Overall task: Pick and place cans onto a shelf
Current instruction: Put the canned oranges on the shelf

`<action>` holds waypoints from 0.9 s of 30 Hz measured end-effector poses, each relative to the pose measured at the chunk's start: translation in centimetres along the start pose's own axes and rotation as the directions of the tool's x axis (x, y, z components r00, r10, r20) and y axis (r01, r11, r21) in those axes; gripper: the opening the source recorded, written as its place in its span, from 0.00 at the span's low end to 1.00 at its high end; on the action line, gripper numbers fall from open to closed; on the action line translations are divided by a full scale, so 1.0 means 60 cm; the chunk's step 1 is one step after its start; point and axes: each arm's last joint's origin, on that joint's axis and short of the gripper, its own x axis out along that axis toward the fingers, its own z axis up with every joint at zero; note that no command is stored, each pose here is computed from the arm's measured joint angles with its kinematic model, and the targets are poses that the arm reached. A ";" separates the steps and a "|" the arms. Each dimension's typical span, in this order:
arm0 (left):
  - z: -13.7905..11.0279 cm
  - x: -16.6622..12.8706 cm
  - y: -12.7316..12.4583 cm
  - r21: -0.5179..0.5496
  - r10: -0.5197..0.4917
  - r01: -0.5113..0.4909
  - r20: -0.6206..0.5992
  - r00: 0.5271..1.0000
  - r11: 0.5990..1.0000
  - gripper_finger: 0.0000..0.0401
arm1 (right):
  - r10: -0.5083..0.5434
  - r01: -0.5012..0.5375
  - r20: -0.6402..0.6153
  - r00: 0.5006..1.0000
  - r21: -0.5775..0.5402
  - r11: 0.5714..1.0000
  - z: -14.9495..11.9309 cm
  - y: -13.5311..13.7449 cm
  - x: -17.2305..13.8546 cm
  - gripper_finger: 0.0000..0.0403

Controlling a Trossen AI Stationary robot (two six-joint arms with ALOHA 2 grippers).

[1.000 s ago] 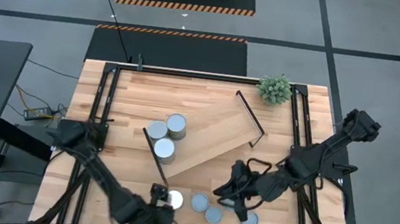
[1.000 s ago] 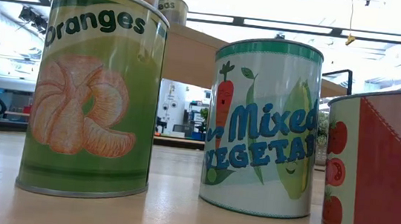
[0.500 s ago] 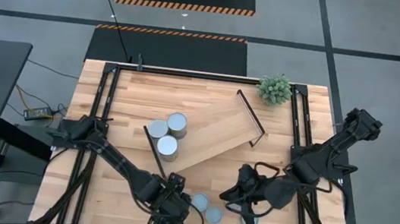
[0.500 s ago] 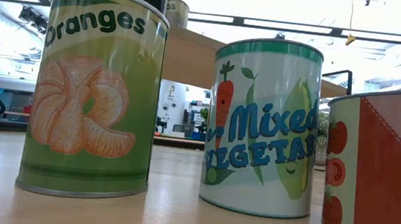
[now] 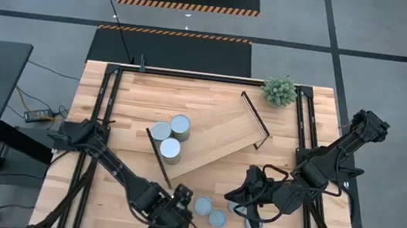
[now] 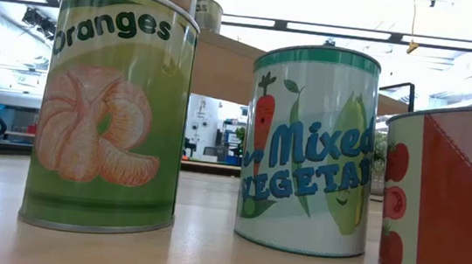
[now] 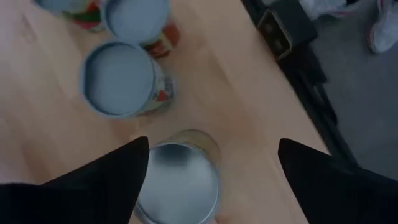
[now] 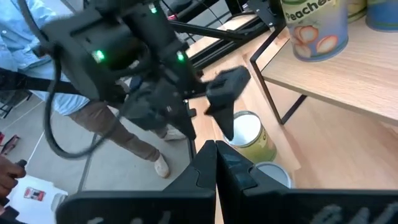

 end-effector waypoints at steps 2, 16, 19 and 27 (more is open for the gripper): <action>0.001 0.013 0.010 -0.014 -0.010 0.010 -0.013 1.000 1.000 0.89 | 0.000 0.000 -0.001 1.000 0.002 1.000 0.000 0.000 0.000 0.01; -0.006 -0.019 -0.117 -0.042 -0.048 0.050 0.047 0.998 0.998 0.88 | -0.002 0.002 -0.058 0.998 0.000 1.000 -0.010 -0.001 -0.003 0.01; -0.017 -0.023 -0.152 -0.224 -0.025 0.037 0.056 0.998 0.974 0.88 | 0.007 -0.009 -0.055 0.998 -0.030 1.000 -0.013 0.002 0.004 0.01; -0.070 0.006 -0.214 -0.451 0.092 -0.064 0.040 0.995 0.890 0.78 | 0.117 -0.123 -0.084 0.990 -0.068 0.990 -0.028 0.008 0.082 0.01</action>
